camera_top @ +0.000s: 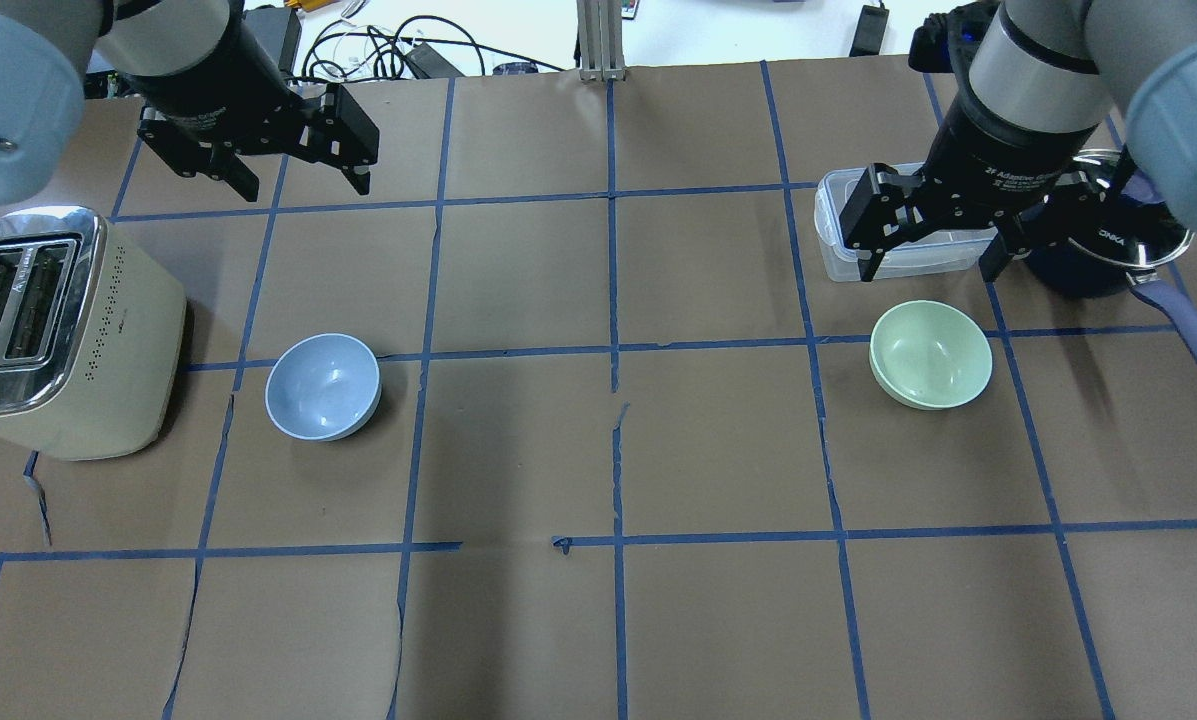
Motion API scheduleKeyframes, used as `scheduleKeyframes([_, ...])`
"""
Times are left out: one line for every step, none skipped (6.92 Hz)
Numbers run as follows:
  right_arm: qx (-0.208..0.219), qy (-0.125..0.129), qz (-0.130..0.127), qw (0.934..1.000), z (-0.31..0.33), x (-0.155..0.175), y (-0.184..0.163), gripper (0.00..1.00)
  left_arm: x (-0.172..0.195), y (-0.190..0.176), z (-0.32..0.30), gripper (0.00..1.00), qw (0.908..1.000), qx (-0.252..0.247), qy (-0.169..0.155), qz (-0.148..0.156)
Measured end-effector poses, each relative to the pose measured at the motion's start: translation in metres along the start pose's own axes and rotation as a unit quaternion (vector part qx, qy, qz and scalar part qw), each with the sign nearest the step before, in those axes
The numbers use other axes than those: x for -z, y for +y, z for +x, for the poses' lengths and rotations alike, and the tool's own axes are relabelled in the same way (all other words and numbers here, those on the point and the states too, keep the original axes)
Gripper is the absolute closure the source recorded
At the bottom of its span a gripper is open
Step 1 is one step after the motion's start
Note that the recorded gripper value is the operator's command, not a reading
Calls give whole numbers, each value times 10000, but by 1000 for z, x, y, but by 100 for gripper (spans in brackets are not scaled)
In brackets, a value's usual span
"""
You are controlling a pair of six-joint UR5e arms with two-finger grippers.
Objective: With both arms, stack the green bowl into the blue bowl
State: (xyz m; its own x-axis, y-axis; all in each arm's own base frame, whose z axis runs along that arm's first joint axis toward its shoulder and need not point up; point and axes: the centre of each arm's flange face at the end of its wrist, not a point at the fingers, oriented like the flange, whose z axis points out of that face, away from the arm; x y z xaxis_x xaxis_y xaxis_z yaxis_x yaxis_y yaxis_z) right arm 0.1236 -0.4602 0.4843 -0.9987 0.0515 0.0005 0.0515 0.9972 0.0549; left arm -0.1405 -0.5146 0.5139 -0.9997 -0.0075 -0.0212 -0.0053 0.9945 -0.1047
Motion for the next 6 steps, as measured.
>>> scheduleKeyframes([1,0,0,10000,0,0,0,0,-2,-3,0,0,10000,4,-1,-15])
scheduleKeyframes([4,3,-5,10000,0,0,1,0,-4,-4,0,0,10000,12,-6,-60])
scheduleKeyframes([9,7,-10,10000,0,-1,1,0,-4,-2,0,0,9999,16,-11,-123])
scheduleKeyframes([15,9,-12,10000,0,-1,1,0,-5,-1,0,0,9998,17,-17,-199])
scheduleKeyframes([19,9,-18,10000,-1,-2,1,0,-6,-3,0,0,9997,19,-17,-226])
scheduleKeyframes([18,12,-26,10000,0,-3,2,0,-5,-5,0,0,9997,21,-15,-229])
